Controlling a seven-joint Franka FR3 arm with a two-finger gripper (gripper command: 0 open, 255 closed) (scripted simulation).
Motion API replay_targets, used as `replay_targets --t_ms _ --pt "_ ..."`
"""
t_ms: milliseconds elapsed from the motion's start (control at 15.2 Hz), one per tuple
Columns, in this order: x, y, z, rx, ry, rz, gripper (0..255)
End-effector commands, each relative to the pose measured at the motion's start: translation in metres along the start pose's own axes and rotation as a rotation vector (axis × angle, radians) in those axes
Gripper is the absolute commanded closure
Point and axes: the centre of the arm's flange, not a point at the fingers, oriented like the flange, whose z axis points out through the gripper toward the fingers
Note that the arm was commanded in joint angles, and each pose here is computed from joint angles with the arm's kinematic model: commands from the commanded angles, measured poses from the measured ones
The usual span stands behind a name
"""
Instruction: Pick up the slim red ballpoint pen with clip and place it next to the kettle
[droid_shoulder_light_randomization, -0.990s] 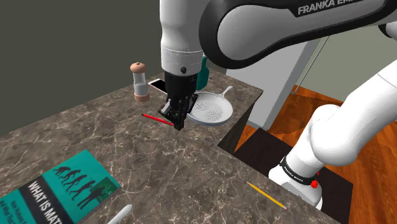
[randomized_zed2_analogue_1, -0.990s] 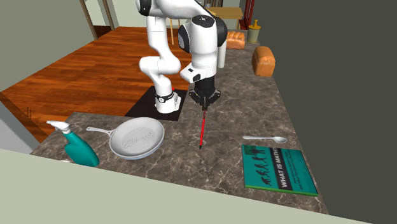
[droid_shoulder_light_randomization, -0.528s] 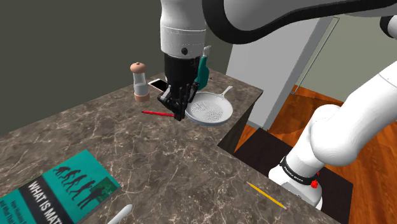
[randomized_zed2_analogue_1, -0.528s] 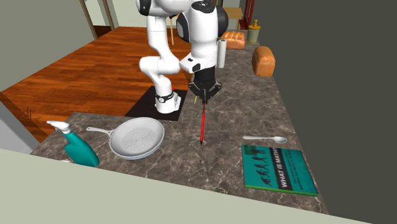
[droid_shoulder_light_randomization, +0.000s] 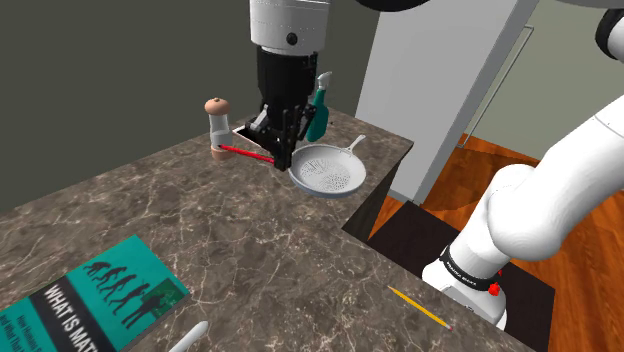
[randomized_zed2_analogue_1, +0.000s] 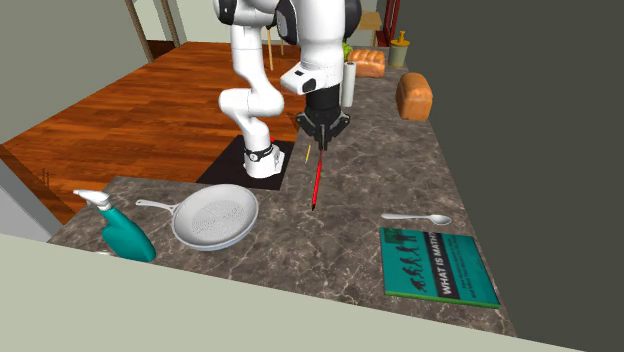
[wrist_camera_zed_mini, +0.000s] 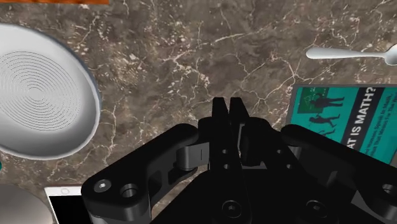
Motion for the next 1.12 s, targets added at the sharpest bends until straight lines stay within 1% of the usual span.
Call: replay_targets --t_ms 0,1056 --pt "0.000 0.001 -0.008 0.000 0.000 0.000 255" --pt "0.059 0.203 -0.018 0.000 0.000 0.000 255"
